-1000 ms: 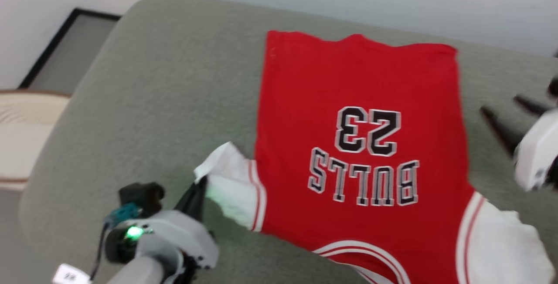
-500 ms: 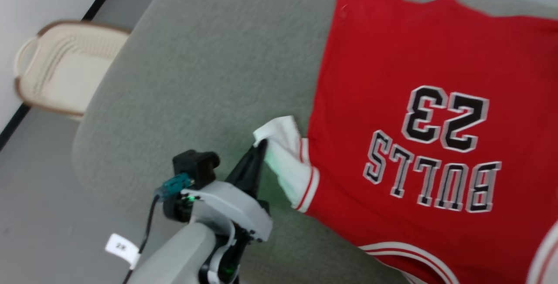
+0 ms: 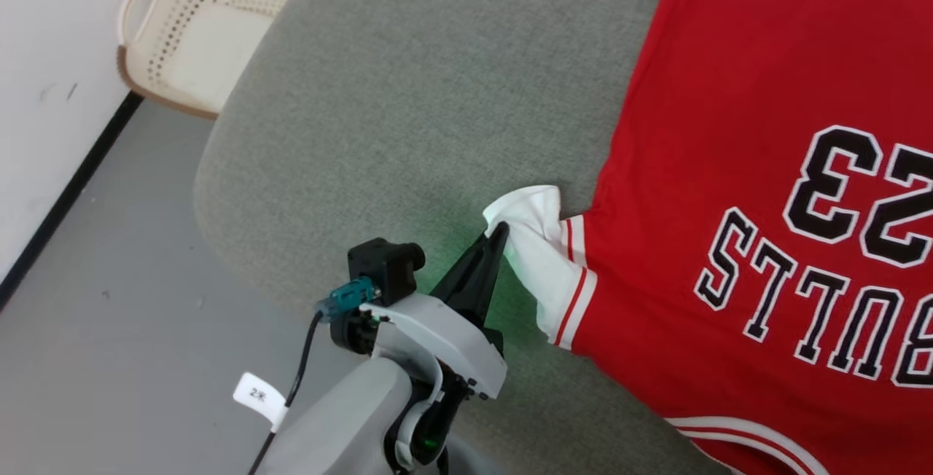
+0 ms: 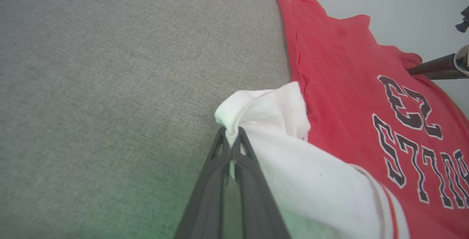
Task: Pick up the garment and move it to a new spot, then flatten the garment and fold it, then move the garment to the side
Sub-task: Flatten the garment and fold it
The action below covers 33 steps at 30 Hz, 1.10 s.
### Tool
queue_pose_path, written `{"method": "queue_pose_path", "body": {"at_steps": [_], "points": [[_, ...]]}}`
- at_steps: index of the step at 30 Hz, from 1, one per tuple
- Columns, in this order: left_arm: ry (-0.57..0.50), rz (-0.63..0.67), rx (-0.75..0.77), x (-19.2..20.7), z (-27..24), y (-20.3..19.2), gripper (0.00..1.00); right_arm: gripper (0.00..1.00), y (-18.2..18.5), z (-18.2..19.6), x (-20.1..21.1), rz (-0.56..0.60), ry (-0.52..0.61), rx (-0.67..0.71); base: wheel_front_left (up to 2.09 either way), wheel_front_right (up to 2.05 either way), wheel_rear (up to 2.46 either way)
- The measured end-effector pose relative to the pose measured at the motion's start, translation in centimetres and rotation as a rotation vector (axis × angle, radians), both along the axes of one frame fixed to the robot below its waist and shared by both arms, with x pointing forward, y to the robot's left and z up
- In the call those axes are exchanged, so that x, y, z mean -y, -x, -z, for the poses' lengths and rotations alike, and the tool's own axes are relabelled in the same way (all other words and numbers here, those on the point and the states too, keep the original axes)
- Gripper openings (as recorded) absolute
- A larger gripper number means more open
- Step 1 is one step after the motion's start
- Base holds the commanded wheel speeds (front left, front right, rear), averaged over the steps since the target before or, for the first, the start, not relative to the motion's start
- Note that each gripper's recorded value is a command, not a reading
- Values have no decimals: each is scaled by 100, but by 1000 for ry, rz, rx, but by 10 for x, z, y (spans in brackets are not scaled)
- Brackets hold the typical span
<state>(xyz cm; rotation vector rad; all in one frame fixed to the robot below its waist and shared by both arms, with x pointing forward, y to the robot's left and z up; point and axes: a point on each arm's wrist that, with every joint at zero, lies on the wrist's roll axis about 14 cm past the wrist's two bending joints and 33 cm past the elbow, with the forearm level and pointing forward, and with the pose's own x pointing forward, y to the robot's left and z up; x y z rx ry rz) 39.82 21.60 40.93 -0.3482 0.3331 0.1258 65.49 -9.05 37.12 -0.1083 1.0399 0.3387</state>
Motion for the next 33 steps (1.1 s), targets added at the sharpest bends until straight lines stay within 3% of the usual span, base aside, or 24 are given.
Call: {"method": "queue_pose_path", "body": {"at_steps": [2, 8, 21, 33], "points": [[-2, -9, -9, -3, 3, 1, 0, 2, -2, 6, -4, -3, 6, -8, 0, 0, 0], [2, -38, -16, -14, 8, 3, 0, 0, -1, 5, -16, -16, -16, -10, 0, 0, 0], [5, -27, 26, -18, -4, -5, 0, 0, 18, -38, -15, -27, -79, 64, 0, 0, 0], [12, 7, 23, -13, -4, -5, 0, 0, 61, -78, 34, -33, -87, 149, 0, 0, 0]]}}
